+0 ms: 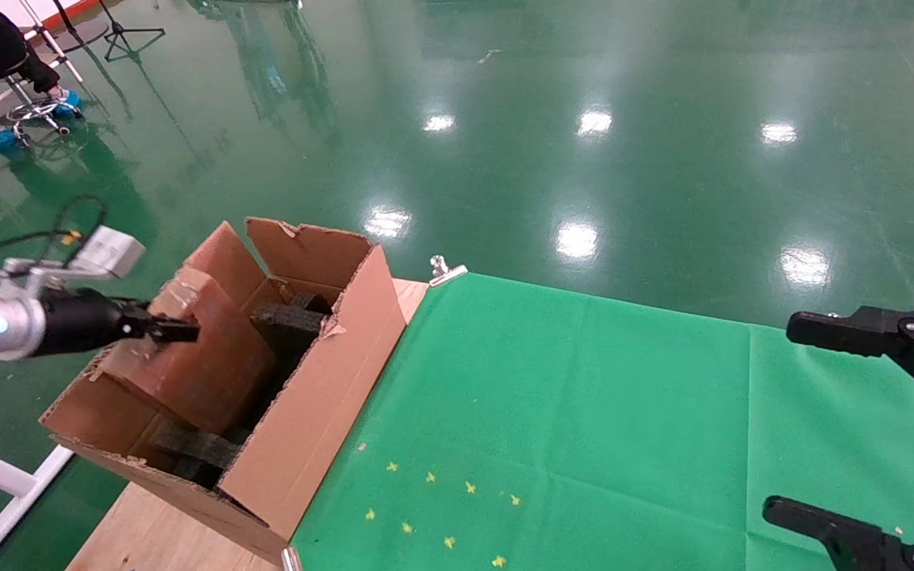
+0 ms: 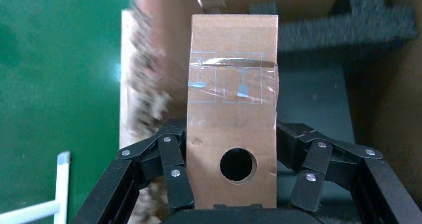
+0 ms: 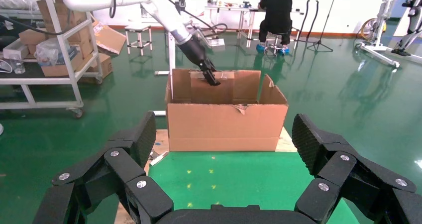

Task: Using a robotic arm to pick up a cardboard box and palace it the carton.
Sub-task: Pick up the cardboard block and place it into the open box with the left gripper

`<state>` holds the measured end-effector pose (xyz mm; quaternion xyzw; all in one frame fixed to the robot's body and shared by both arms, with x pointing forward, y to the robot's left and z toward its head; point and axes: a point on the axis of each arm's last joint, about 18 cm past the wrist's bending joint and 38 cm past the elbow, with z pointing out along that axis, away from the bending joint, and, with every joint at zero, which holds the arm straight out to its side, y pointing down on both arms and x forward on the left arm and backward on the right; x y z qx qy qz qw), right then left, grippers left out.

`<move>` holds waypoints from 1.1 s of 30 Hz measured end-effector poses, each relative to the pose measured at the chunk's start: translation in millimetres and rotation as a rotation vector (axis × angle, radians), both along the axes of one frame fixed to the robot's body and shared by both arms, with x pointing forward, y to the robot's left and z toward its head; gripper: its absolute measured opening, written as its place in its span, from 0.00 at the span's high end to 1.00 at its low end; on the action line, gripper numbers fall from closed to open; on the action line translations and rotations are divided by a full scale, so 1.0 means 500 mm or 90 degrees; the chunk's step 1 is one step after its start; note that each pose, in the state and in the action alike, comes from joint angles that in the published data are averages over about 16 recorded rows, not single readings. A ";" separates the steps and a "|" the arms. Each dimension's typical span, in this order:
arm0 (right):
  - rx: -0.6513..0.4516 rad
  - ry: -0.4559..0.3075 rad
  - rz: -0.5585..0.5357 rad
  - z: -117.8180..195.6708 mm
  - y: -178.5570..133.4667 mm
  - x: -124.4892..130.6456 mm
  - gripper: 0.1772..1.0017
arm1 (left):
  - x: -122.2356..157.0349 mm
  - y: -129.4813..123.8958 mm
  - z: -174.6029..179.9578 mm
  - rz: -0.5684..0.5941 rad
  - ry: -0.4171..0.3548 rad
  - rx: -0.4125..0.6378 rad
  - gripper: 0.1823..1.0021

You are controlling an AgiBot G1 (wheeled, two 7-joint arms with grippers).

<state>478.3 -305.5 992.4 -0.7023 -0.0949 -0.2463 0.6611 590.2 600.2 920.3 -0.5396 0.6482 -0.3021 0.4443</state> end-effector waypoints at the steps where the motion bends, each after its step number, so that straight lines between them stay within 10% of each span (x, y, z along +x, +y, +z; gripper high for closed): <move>1: 0.000 0.000 0.000 0.000 0.000 0.000 0.00 | 0.006 -0.001 -0.008 0.003 0.007 0.001 0.77; 33: 0.000 0.000 0.000 0.000 0.000 0.000 0.00 | 0.061 -0.016 -0.082 0.053 0.069 -0.022 0.69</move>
